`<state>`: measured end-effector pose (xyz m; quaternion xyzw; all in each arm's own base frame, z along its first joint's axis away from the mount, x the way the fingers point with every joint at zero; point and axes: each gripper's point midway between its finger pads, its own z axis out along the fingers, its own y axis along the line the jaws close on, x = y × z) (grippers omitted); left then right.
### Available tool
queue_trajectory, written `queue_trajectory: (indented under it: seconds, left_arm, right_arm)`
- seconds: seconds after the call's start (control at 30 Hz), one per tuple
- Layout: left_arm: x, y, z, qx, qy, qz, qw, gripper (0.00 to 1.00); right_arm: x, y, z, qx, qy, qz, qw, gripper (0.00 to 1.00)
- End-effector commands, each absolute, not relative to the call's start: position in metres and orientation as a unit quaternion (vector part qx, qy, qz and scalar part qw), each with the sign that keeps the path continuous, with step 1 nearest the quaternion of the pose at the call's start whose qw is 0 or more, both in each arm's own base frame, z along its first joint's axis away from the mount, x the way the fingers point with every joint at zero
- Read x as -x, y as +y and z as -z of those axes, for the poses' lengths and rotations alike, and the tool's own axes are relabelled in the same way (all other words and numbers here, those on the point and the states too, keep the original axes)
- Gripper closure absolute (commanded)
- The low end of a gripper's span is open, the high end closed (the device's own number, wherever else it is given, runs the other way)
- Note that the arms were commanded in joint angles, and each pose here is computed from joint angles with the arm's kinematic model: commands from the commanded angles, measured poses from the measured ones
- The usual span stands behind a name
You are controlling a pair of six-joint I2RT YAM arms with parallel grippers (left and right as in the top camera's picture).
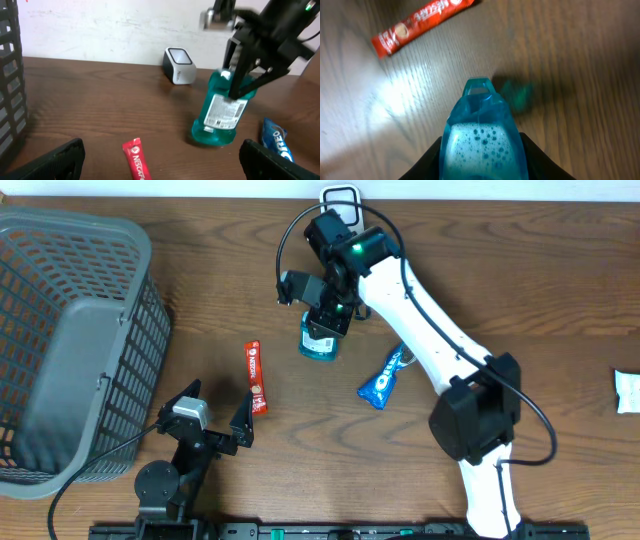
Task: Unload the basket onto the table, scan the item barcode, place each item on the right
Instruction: 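Lift teal bottle with right gripper, then carry teal bottle up toward the white scanner with right gripper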
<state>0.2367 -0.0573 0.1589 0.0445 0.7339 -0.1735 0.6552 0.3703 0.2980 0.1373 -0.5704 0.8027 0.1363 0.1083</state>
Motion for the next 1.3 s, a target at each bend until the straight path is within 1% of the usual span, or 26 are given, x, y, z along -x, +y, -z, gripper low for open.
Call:
queue_trajectory:
  seconds: [0.0,0.27,0.5,0.53,0.63,0.73,0.87,1.17,1.27]
  left_arm:
    - [-0.236,-0.057,-0.144,-0.038,0.749,0.176,0.638,0.02]
    - [-0.236,-0.057,-0.144,-0.038,0.749,0.176,0.638,0.02]
    - [-0.236,-0.057,-0.144,-0.038,0.749,0.176,0.638,0.02]
    - [-0.236,-0.057,-0.144,-0.038,0.749,0.176,0.638,0.02]
    - [-0.236,-0.057,-0.144,-0.038,0.749,0.176,0.638,0.02]
    - [-0.236,-0.057,-0.144,-0.038,0.749,0.176,0.638,0.02]
    - [-0.236,-0.057,-0.144,-0.038,0.749,0.176,0.638,0.02]
    - [-0.236,-0.057,-0.144,-0.038,0.749,0.176,0.638,0.01]
    - [-0.236,-0.057,-0.144,-0.038,0.749,0.176,0.638,0.02]
  right_arm:
    - [-0.365,0.305,-0.205,0.514,0.824,-0.165,0.172,0.69]
    - [-0.351,0.301,-0.258,0.434,0.843,-0.249,0.196,0.71]
    - [-0.331,0.291,-0.304,0.371,0.807,-0.431,0.157,0.73]
    - [-0.331,0.288,-0.307,0.365,0.805,-0.442,0.155,0.73]
    - [-0.334,0.272,-0.309,0.339,0.810,-0.457,0.143,0.73]
    - [-0.333,0.255,-0.306,0.307,0.825,-0.459,0.120,0.69]
    - [-0.329,0.244,-0.304,0.287,0.835,-0.459,0.100,0.69]
    - [-0.329,0.239,-0.304,0.283,0.837,-0.458,0.100,0.70]
    - [-0.332,0.239,-0.305,0.310,0.827,-0.454,0.121,0.71]
